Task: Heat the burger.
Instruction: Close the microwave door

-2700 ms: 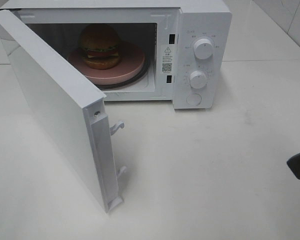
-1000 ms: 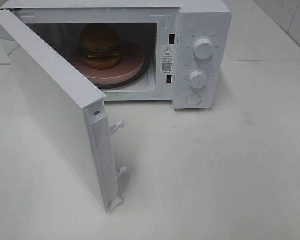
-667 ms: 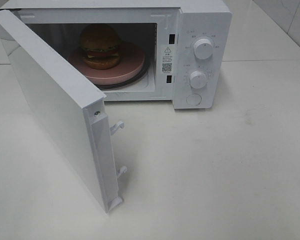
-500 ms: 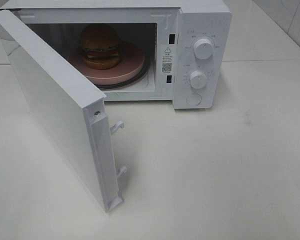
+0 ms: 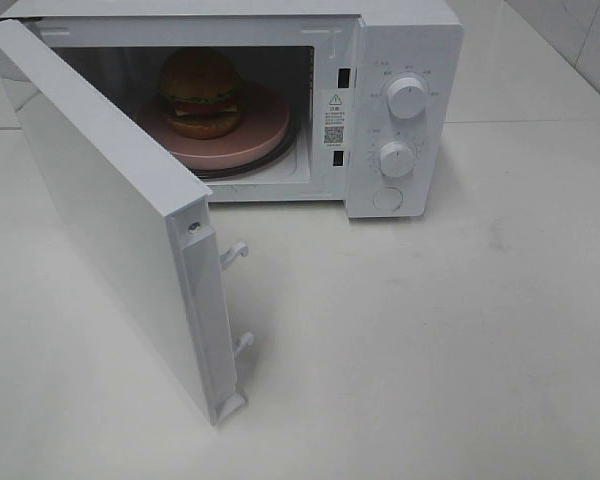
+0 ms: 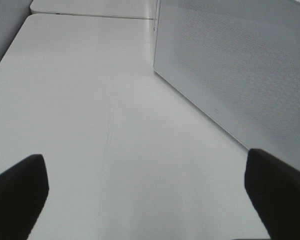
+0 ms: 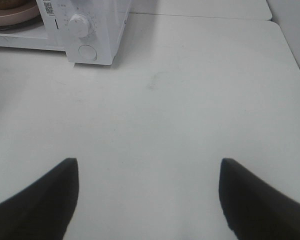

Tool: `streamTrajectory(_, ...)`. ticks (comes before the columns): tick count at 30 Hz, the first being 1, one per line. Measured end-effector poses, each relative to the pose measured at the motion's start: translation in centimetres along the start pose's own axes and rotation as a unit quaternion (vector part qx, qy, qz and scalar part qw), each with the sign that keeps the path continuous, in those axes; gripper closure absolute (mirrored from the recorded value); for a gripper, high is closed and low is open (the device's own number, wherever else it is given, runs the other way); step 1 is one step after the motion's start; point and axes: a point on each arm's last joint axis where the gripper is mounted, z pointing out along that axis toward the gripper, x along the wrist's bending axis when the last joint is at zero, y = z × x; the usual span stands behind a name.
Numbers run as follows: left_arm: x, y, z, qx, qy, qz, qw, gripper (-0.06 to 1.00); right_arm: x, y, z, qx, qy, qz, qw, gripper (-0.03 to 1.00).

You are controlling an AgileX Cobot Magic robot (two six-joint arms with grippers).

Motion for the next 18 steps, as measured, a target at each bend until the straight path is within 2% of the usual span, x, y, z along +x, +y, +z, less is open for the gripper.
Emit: streamTrajectory(18, 0.01, 0.05, 0.10, 0.003, 0.000, 0.000, 1.000, -0.04, 0.00, 0.00, 0.00, 0.000, 0.000, 0.000, 1.000, 0.21)
